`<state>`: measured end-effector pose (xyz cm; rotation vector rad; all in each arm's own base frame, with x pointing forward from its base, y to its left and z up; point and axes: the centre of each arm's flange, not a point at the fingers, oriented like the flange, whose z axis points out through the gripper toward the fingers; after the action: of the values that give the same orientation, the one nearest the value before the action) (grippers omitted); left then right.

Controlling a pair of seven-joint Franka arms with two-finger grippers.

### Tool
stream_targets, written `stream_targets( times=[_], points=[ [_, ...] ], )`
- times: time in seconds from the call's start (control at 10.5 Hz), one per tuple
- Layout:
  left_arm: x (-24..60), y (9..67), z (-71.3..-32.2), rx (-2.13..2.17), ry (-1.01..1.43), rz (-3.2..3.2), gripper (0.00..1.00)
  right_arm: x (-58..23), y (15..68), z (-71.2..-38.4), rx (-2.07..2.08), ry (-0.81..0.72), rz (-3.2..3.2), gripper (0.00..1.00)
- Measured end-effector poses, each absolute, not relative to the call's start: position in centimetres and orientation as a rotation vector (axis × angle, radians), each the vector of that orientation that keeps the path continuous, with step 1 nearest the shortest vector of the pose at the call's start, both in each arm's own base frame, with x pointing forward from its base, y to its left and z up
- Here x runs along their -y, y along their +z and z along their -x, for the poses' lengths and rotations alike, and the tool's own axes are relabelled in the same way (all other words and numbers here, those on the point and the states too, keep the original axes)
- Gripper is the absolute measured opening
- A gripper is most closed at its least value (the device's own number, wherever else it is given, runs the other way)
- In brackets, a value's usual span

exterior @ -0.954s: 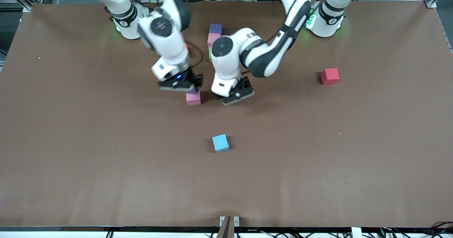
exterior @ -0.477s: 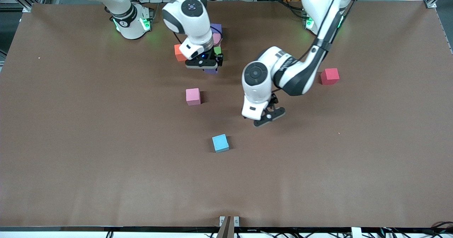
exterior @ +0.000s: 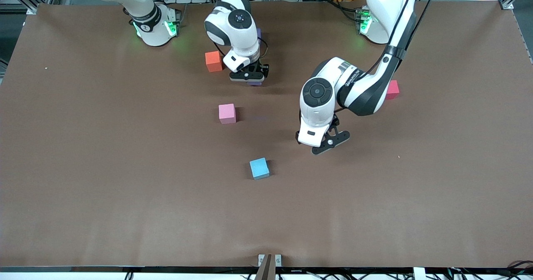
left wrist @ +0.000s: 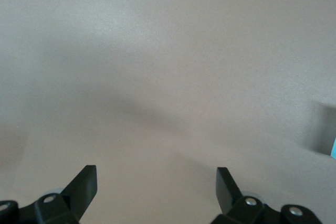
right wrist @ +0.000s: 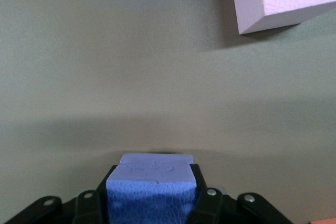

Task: Arrange blocks into number 1
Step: 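Lower the purple cube below the green cube and open the right gripper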

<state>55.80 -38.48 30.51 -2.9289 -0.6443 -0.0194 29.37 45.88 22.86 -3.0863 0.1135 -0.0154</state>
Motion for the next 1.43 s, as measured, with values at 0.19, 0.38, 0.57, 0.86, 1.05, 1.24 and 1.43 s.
stream_targets(
  times=[0.19,0.38,0.57,0.86,1.05,1.24,1.43],
  points=[
    [38.6,30.5,-55.7,0.642,-0.018,2.929,1.0,-45.9,22.7,-29.3,-0.113,-0.012,3.089,0.55],
    [38.6,30.4,-55.6,0.64,-0.016,2.93,1.0,-46.0,21.7,-28.8,-0.102,0.003,3.102,0.55],
    [38.7,30.4,-55.6,0.638,-0.015,2.93,1.0,-46.2,21.0,-28.4,-0.088,0.011,3.109,0.55],
    [38.7,30.4,-55.6,0.638,-0.015,2.93,1.0,-46.6,20.8,-27.6,-0.065,0.016,3.11,0.55],
    [38.7,30.4,-55.6,0.638,-0.015,2.93,1.0,-46.8,20.8,-27.1,-0.053,0.02,3.109,0.55],
    [38.7,30.4,-55.6,0.638,-0.015,2.93,1.0,-46.9,20.8,-26.9,-0.049,0.023,3.111,0.55],
    [38.7,30.4,-55.6,0.638,-0.015,2.93,1.0,-46.8,20.6,-26.9,-0.052,0.026,3.114,0.57]
  ],
)
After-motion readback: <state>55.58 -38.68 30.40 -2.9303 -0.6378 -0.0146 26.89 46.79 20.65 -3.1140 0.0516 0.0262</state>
